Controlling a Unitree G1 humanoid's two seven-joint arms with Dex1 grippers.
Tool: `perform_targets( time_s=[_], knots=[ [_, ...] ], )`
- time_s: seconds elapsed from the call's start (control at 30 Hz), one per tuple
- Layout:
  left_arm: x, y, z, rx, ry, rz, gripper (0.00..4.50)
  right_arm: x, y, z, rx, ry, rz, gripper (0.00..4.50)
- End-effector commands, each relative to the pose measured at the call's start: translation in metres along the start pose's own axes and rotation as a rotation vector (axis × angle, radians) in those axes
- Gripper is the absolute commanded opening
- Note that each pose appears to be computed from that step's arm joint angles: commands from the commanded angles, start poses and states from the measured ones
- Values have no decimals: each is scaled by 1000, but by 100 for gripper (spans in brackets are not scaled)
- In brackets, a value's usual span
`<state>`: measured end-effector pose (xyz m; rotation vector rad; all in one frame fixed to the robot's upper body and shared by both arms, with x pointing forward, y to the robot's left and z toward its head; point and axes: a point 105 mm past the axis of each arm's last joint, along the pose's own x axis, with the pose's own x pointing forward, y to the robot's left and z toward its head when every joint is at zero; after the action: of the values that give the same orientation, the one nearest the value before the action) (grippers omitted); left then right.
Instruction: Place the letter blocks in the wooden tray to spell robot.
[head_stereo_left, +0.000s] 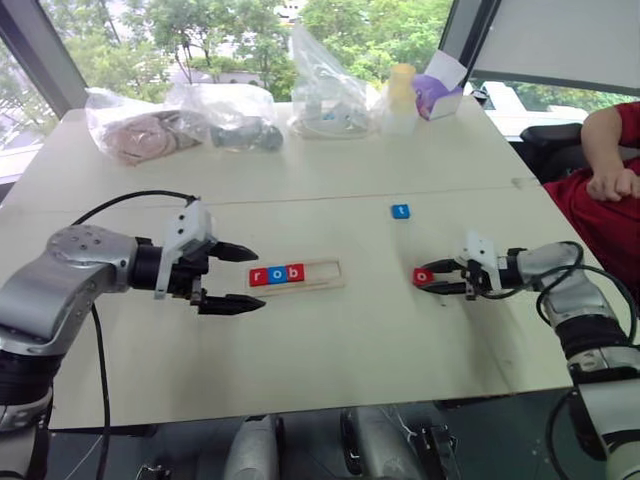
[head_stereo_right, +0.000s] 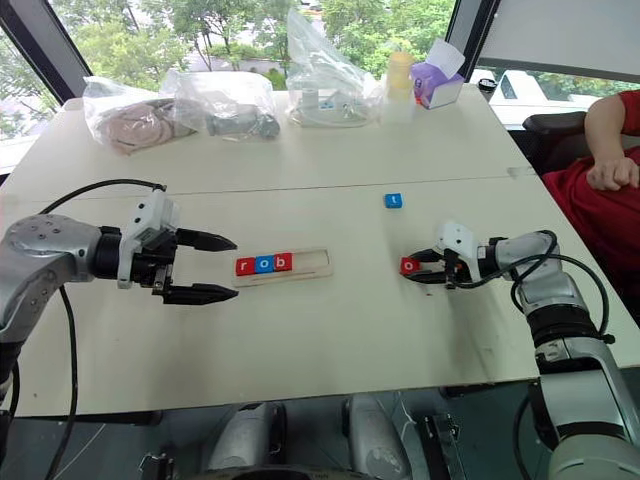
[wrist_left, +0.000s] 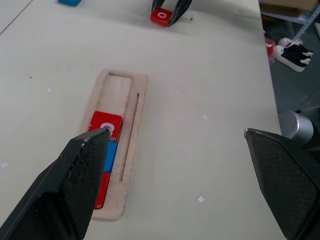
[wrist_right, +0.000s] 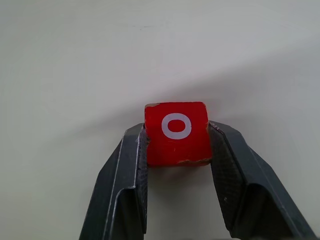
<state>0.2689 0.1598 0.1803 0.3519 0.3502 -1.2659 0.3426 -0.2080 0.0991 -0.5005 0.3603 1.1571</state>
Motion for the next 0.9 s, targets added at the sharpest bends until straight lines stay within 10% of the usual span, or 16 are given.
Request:
perform_targets(
  time_s=[0.03,0.4,0.9],
  knots=[
    [-20,9,4,5,-7,80,450,22,9,63,-66,-152,81,116],
    [-30,2,-16,-32,42,144,450,128,46,131,-173,-172,191,116],
    [-26,-2,-21,-57,20,190,450,122,28,124,-255,-105,200,116]
  ],
)
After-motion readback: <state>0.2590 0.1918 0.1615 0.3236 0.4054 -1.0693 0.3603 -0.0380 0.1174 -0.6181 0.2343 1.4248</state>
